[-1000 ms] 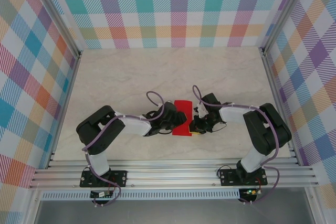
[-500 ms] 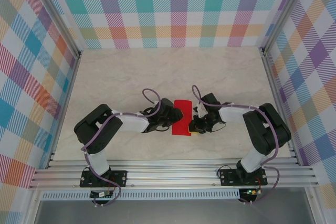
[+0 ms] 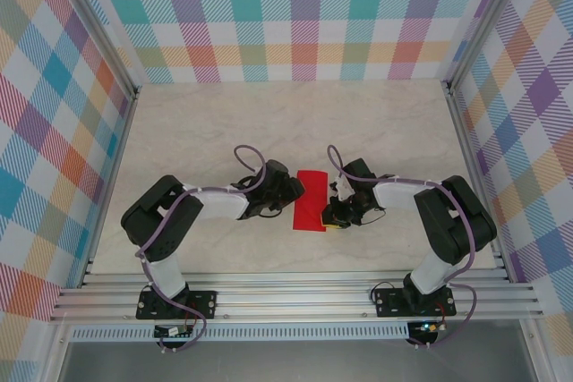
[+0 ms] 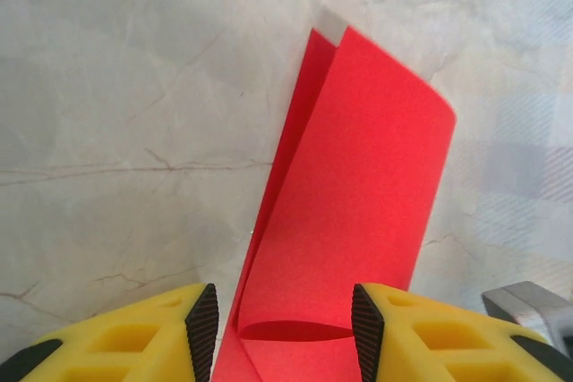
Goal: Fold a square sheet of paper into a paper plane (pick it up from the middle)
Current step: Fold the triangle a second time at the center of the table.
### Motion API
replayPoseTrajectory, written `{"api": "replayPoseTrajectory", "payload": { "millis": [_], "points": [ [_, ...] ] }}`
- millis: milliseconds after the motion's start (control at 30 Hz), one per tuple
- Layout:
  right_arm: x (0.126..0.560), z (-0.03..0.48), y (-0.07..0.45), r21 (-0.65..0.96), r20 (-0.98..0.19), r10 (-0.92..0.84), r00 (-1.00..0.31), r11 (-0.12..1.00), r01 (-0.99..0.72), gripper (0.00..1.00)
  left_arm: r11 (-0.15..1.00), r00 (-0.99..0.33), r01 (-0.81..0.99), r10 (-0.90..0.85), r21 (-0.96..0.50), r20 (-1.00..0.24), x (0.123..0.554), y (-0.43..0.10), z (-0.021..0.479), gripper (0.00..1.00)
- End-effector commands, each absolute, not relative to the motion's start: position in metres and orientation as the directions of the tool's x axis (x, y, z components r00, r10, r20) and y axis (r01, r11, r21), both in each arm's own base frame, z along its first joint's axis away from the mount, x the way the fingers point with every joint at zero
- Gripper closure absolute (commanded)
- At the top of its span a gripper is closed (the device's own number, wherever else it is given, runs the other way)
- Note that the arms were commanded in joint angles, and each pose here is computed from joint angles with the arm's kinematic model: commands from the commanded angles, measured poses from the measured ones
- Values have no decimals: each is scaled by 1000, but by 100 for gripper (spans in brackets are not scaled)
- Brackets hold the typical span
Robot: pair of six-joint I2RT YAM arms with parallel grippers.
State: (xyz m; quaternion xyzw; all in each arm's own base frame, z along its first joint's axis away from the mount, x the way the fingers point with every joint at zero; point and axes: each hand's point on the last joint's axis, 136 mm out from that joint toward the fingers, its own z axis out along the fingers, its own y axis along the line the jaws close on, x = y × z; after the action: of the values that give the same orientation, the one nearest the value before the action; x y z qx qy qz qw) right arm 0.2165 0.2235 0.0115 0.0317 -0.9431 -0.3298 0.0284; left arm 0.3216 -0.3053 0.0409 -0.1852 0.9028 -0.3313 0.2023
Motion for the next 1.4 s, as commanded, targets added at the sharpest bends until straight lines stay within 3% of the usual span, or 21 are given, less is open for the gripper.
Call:
{"api": "replayPoseTrajectory", "payload": {
  "millis": [0, 167, 433, 800, 1133, 1367],
  "points": [
    [206, -12, 204, 530, 100, -50, -994, 848, 10, 87, 687, -855, -133, -444, -714, -268, 323, -313, 69, 54],
    [206, -11, 204, 532, 95, -50, -994, 847, 8, 87, 672, -890, -70, -376, -738, -258, 313, -340, 76, 57],
    [207, -10, 205, 536, 92, -52, -994, 844, 6, 87, 671, -918, -96, -345, -736, -195, 312, -356, 44, 61],
    [213, 10, 211, 562, 65, -56, -996, 827, -10, 86, 729, -915, -166, -365, -664, -171, 305, -339, 9, 65],
    [225, 61, 235, 686, -20, -72, -997, 725, -67, 84, 738, -917, -172, -363, -653, -168, 303, -336, 3, 65],
    [233, 54, 255, 705, 2, -87, -996, 706, -61, 85, 732, -917, -172, -364, -659, -165, 303, -339, 4, 66]
  ]
}}
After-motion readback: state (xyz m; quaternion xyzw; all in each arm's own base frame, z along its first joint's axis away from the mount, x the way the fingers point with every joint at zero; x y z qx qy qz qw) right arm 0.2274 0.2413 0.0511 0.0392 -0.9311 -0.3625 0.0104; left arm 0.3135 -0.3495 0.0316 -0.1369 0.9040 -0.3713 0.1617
